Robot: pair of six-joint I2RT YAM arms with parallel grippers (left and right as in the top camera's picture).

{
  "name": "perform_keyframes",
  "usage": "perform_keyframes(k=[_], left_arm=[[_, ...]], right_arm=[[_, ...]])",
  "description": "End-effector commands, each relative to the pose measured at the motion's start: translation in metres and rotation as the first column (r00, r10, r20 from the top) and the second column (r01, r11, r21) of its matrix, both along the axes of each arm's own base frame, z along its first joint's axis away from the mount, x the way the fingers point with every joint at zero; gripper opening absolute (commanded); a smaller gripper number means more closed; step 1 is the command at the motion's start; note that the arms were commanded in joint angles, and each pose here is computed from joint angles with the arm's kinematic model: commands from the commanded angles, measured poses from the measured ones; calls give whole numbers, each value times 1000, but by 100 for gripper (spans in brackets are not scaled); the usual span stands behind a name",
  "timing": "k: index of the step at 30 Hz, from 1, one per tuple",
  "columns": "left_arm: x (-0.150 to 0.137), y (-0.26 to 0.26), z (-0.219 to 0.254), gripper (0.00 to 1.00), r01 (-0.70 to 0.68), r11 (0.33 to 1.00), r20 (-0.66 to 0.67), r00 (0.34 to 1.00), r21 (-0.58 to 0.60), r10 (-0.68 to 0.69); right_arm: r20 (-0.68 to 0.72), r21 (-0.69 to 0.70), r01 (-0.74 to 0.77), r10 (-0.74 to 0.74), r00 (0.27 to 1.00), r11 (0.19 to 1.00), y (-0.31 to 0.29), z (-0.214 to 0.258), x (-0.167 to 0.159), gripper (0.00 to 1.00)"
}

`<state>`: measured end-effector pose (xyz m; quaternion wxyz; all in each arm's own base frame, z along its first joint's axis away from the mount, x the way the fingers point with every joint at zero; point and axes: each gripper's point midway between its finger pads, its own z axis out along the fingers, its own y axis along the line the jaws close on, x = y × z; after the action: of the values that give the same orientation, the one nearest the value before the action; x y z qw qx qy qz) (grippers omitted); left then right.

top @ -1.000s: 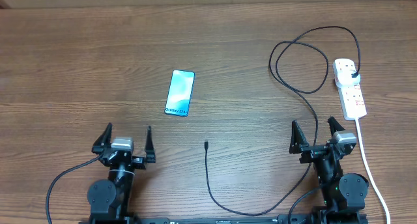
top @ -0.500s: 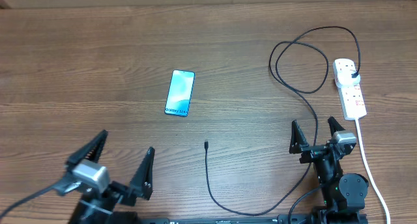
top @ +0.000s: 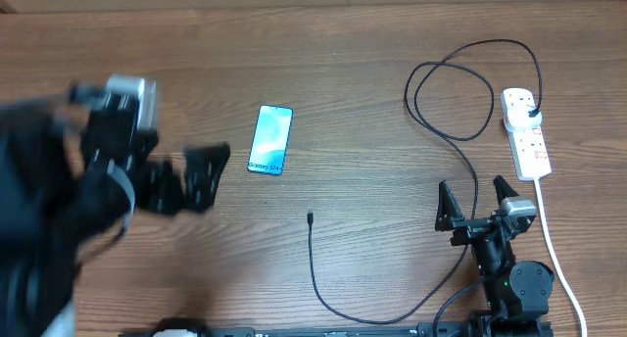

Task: Plug charger to phone and switch on socket
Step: 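Raise the left arm and move the left gripper over the phone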

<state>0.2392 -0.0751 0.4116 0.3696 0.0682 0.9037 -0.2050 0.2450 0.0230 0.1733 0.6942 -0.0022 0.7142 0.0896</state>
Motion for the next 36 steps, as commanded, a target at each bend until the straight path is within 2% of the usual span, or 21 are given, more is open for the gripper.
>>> perform_keyframes(k=[1,5,7,12,16,20,28,36], left_arm=[[25,0,-28,100,20,999,-140,990,28,-16],[44,-1,-82,100,25,999,-399,917,27,-12],[59,-2,-103,100,13,1000,-473,881,19,-3],[84,-3,-150,100,-3,1000,-616,788,19,14],[91,-9,-181,100,27,999,-692,722,27,-1],[96,-12,-210,100,69,995,-728,686,76,8],[102,-32,-255,100,139,983,-727,686,118,-9],[110,-36,-294,100,86,984,-717,695,155,52]], right_arm=[[3,5,3,-3,1000,1000,0,-2,0,100],[3,5,3,-3,1000,1000,0,-2,0,100],[3,5,3,-3,1000,1000,0,-2,0,100],[3,5,3,-3,1000,1000,0,-2,0,100],[3,5,3,-3,1000,1000,0,-2,0,100],[3,5,3,-3,1000,1000,0,-2,0,100],[3,5,3,-3,1000,1000,0,-2,0,100],[3,5,3,-3,1000,1000,0,-2,0,100]])
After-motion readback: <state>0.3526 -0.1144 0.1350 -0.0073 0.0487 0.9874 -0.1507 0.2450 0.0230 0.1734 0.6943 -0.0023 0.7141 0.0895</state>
